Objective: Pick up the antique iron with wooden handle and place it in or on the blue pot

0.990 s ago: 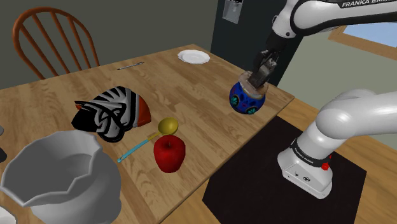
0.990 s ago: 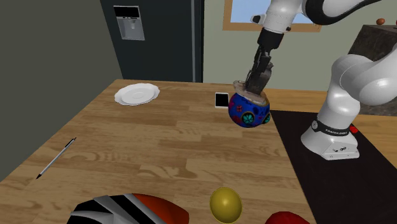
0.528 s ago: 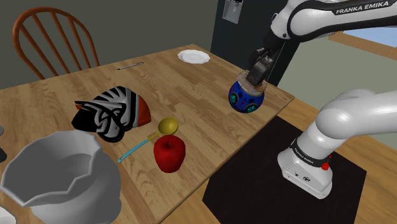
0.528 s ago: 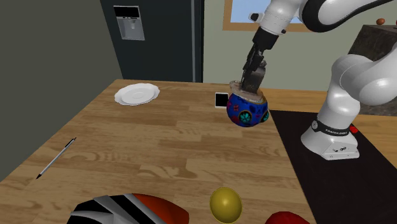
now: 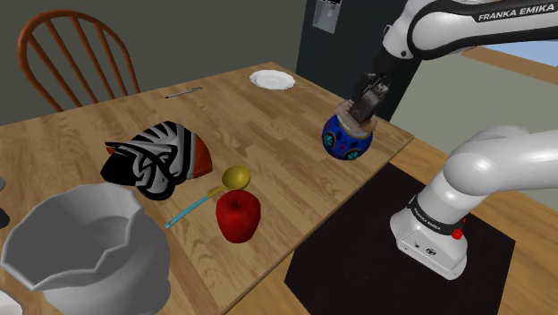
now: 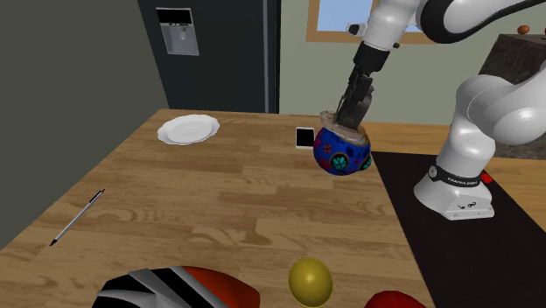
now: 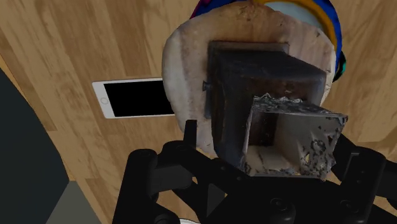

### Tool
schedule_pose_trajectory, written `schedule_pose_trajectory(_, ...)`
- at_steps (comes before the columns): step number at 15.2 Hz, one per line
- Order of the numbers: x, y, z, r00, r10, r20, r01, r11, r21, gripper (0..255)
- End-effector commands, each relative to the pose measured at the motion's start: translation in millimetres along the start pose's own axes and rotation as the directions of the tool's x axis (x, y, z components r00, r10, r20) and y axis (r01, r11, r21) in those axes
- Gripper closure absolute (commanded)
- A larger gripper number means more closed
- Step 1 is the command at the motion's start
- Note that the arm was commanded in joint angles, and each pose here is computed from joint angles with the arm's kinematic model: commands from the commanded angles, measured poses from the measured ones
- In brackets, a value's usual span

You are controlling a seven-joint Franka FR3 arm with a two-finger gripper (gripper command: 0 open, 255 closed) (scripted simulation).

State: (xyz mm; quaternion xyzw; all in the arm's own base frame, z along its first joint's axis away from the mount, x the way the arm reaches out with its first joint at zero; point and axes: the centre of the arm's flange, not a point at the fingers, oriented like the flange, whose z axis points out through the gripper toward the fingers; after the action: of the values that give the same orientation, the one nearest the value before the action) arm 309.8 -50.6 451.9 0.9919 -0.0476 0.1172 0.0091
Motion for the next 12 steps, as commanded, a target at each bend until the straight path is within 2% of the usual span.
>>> schedule_pose_trajectory(1, -3, -3, 5, 0.996, -0.001, 0.094, 0.0, 1.0, 0.006, 0)
schedule_pose_trajectory(4, 0, -2, -32, 0.996, -0.001, 0.094, 0.0, 1.0, 0.006, 0)
schedule_pose_trajectory(12, 0, -2, -32, 0.996, -0.001, 0.094, 0.0, 1.0, 0.006, 0)
